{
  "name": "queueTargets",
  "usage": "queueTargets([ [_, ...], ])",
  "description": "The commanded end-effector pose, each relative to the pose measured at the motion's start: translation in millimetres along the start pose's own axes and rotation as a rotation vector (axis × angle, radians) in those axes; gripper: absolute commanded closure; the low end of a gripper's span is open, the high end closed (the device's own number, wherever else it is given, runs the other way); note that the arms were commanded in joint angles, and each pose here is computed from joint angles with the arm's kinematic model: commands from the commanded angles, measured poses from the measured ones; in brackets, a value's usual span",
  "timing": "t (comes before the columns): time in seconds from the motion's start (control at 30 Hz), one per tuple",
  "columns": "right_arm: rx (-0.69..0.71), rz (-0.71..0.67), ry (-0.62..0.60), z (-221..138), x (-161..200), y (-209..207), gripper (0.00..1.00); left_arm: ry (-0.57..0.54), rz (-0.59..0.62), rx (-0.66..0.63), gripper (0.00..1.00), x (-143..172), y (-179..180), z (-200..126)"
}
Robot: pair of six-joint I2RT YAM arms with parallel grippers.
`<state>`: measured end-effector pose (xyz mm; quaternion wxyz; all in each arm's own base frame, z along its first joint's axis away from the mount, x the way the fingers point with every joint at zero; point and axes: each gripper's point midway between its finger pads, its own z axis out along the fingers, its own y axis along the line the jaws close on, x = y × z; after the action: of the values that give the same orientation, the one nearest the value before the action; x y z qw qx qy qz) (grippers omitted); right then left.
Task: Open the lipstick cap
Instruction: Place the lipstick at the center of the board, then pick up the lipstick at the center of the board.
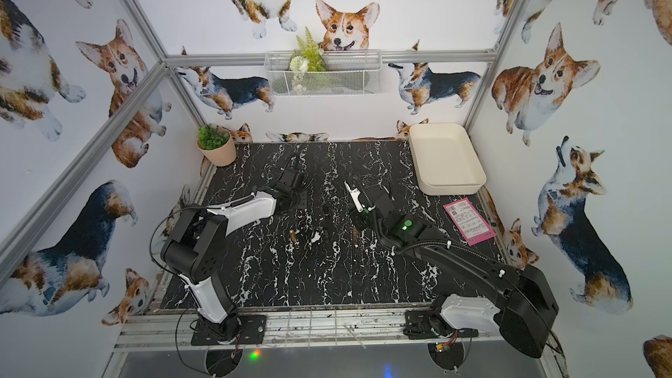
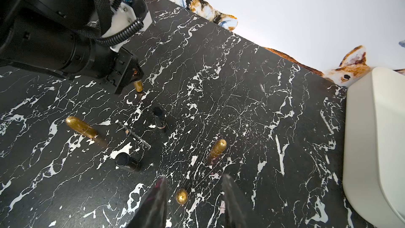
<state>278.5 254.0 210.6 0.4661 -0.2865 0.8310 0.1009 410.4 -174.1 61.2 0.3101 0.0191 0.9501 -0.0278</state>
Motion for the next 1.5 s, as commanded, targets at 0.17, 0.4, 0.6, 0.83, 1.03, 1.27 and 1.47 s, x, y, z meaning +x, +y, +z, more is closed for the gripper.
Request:
queueTargets([
  [0.17, 0.004, 0.003, -0.021, 1, -6, 0, 0.55, -0.003, -0.025, -0.017, 0.74, 4, 4, 1],
  [0.4, 0.002, 0.007, -0.022, 2, -5, 1, 0.53, -0.005, -0.038, -0.026, 0.53, 8, 7, -1],
  [0.6, -0.001, 0.010, -0.025, 2, -8, 1, 0.53, -0.020, -0.053, -0.021, 0.45, -1, 6, -8],
  [0.83, -0.007, 0.026, -0.043, -9, -19, -1, 0.55, 0.005, -0.046, 0.048, 0.42, -35, -8, -52],
  [1.03, -0.061, 0.190, -0.014, -9, -15, -16, 0.56, 0.170, 0.025, 0.242, 0.42, -41, -53, -85],
  [1.27, -0.067, 0.274, 0.002, -16, -8, -27, 0.56, 0.347, 0.149, 0.330, 0.42, -14, -96, -105],
  [1.47, -0.046, 0.293, 0.016, -19, 2, -31, 0.56, 0.433, 0.190, 0.301, 0.43, 15, -107, -87],
])
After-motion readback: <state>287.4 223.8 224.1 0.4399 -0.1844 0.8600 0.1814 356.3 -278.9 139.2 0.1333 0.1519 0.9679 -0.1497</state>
